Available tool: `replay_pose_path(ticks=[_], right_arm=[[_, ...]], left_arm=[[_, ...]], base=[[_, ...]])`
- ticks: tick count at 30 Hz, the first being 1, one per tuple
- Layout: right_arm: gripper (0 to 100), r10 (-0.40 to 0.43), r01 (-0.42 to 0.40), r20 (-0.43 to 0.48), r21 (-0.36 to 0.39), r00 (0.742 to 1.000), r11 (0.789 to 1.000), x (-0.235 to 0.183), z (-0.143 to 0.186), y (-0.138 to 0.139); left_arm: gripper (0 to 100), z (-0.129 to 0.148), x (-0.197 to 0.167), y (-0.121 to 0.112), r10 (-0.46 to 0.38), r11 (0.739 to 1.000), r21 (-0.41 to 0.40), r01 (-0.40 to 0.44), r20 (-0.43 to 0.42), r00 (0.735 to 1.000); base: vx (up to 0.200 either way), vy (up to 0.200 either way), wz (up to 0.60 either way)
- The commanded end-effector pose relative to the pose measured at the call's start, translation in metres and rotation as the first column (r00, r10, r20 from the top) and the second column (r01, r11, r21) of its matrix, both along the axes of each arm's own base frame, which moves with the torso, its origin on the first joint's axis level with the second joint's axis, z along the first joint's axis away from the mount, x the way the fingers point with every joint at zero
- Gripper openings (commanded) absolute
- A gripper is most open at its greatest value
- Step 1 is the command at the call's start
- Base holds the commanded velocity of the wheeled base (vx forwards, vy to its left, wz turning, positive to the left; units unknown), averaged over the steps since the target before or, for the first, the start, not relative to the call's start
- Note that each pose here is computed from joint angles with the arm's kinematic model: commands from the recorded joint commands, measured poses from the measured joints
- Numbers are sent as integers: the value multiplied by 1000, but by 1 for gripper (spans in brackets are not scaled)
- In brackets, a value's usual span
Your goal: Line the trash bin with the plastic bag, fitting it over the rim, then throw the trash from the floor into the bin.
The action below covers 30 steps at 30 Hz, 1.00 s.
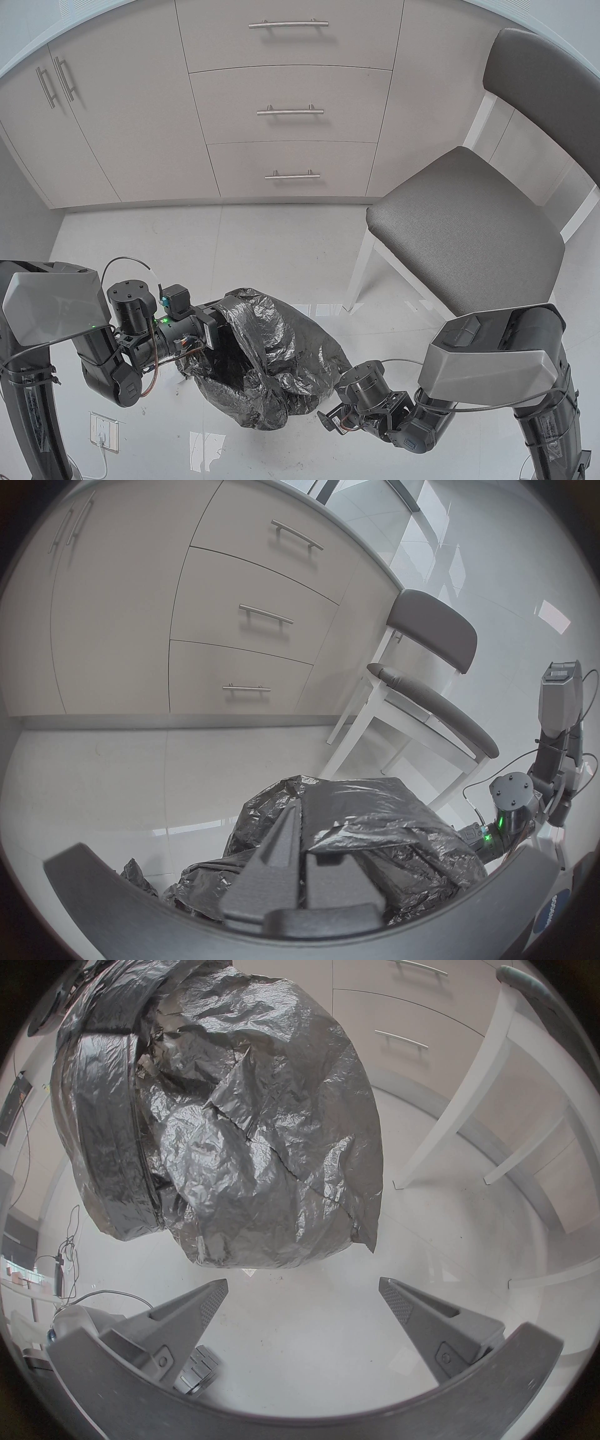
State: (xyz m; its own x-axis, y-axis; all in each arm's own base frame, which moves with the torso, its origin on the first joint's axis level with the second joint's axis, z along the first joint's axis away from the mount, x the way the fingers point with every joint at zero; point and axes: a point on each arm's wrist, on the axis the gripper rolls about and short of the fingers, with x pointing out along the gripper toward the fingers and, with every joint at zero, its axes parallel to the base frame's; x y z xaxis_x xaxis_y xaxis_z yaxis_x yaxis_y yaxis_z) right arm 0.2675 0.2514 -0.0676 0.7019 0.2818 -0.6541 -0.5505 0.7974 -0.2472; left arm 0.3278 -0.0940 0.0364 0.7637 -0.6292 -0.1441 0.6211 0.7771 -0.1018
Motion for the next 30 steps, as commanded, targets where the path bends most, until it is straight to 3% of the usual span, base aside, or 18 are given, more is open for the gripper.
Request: replay_pose_path(ticks=[1,8,25,26,30], right_arm=[[100,11,-11,13,-5,1000,1000,0,-3,7],[100,-4,4,90,6,996,1000,15,0,24],[100,5,-6,113,9,994,1000,20,-1,30],[0,5,-6,113,9,994,1000,20,-1,30],[0,6,-8,114,13,993,1000,21,-1,31]], left_arm=[[0,0,0,0,2,1000,-1,-2,1,1000],[0,1,0,1,2,1000,0,-2,2,1000],[0,0,0,0,0,1000,-1,0,-1,1000],[0,0,0,0,0,1000,-1,0,-1,1000],[0,-1,0,1,2,1000,-1,-2,-2,1000]], base=[[0,0,0],[0,0,0],[0,0,0],[0,0,0],[0,0,0]])
